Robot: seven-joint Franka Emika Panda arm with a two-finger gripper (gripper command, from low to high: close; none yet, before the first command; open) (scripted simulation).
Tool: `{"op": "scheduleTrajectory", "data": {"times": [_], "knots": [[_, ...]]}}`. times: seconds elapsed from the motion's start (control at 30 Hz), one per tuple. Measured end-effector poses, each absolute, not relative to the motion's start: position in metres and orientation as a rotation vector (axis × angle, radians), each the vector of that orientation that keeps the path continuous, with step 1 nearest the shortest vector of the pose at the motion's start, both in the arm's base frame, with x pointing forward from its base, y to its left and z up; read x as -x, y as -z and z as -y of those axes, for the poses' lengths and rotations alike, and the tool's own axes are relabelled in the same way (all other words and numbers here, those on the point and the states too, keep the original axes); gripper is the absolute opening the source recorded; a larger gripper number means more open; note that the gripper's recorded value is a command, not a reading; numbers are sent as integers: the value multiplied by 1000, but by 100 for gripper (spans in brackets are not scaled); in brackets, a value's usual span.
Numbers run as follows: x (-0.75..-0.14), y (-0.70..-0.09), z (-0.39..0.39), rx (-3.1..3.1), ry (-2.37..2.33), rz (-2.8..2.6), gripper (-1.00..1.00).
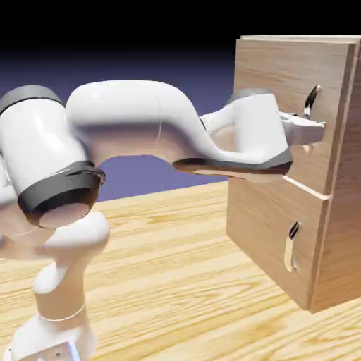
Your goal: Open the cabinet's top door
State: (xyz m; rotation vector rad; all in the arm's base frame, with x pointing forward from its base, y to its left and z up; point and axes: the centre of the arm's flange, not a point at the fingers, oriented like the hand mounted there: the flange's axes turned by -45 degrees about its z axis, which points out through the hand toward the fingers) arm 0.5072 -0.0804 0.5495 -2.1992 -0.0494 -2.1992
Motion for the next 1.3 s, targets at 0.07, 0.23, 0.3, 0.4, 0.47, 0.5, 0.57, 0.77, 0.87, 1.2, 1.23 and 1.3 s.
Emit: {"op": "scheduleTrajectory", "data": {"times": [0.07, 0.23, 0.3, 0.4, 0.47, 0.5, 0.57, 0.77, 0.87, 1.2, 1.23, 1.3], "knots": [[-495, -550, 76, 2215, 2215, 17, -100], [-466, -550, 65, 2252, 2252, -66, -100], [-455, -550, 60, 2265, 2266, -99, -100], [-438, -550, 51, 2286, 2287, -150, -100], [-424, -550, 44, 2302, 2304, -197, -100], [-417, -550, 39, 2312, 2313, -221, -100], [-408, -550, 34, 2322, 2323, -249, -100], [-386, -550, 19, 2350, 2351, -328, -100], [-374, -550, 9, 2365, 2365, -375, -100], [-339, -550, -21, 2406, 2406, -517, -100], [-337, -550, -24, 2410, 2410, -529, -100], [-332, -550, -29, 2415, 2418, -553, -100]]}}
